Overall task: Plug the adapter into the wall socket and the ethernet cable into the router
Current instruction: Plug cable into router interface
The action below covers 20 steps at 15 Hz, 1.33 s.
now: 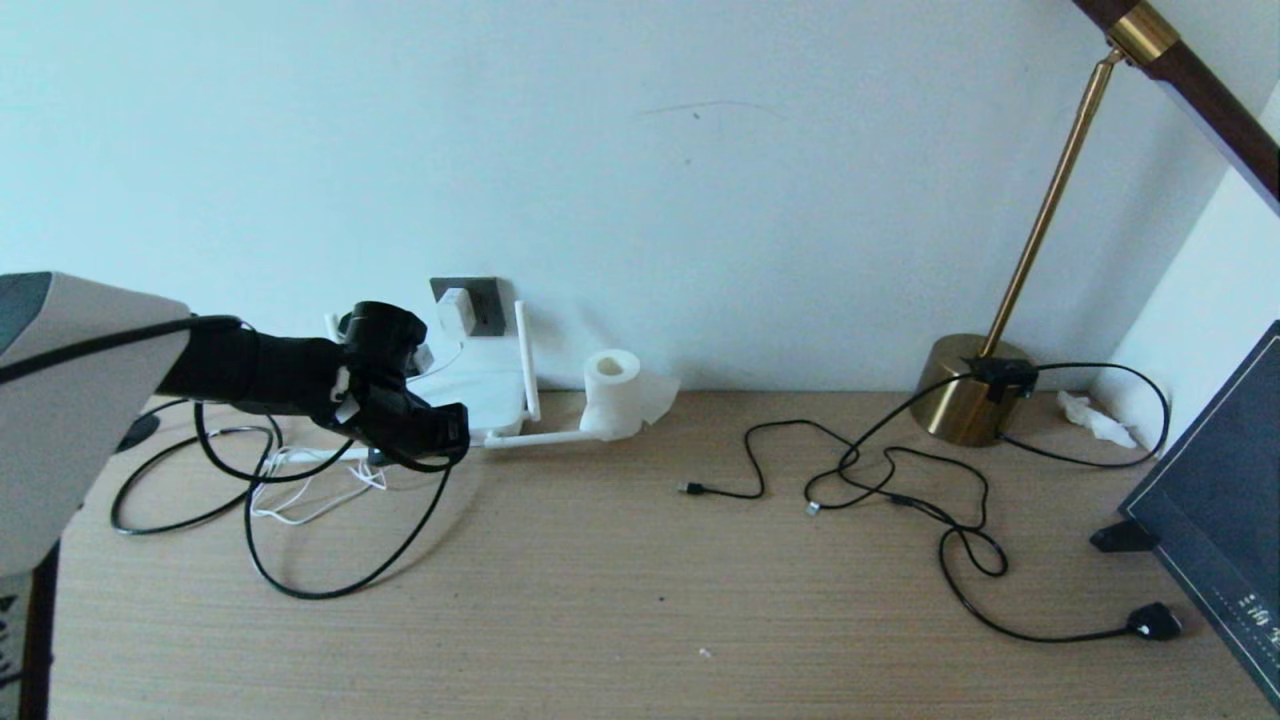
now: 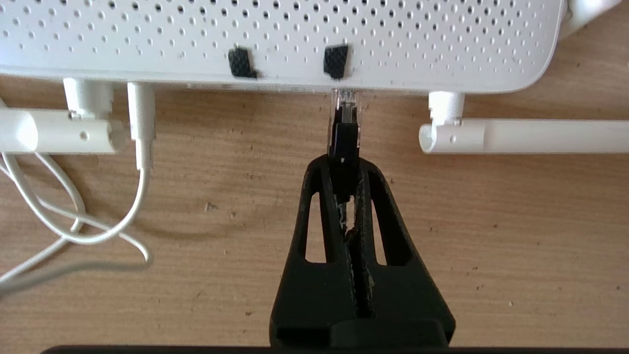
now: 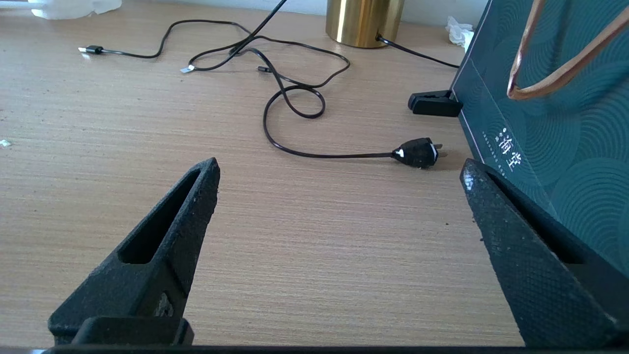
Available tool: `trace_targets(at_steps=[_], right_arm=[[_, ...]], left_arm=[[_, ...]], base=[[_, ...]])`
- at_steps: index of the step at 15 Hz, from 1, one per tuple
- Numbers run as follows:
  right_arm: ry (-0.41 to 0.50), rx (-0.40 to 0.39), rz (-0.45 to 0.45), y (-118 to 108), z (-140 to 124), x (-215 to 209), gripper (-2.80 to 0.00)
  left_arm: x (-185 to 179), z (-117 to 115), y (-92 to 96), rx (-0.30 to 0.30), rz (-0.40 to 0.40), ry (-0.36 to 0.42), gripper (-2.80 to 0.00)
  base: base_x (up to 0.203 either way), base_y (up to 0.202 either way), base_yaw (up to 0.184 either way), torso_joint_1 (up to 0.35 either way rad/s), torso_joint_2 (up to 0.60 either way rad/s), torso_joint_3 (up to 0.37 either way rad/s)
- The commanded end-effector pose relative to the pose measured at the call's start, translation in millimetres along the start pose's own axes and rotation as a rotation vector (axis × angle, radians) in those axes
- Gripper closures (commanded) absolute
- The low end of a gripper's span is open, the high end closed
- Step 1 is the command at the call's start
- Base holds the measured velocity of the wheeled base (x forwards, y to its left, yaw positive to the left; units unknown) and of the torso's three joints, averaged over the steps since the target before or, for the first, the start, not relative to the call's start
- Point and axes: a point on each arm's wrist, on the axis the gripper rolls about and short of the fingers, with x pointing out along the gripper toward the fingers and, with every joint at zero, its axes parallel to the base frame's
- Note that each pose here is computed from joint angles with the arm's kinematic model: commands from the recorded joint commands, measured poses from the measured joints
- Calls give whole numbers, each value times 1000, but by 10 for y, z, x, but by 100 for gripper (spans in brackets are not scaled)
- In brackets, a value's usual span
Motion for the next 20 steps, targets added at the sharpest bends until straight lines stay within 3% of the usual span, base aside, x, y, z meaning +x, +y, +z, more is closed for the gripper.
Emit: trace_targets(at_steps=[1, 20], right_arm=[[1, 0, 1, 0, 0, 1, -280], [1, 0, 1, 0, -1, 0, -280]], left_arm=[[-25, 0, -3, -1, 0, 0, 0], [-62, 95, -4, 15, -5, -35, 0]], base=[[0, 0, 0, 0, 0, 0], [0, 0, 0, 0, 0, 0]])
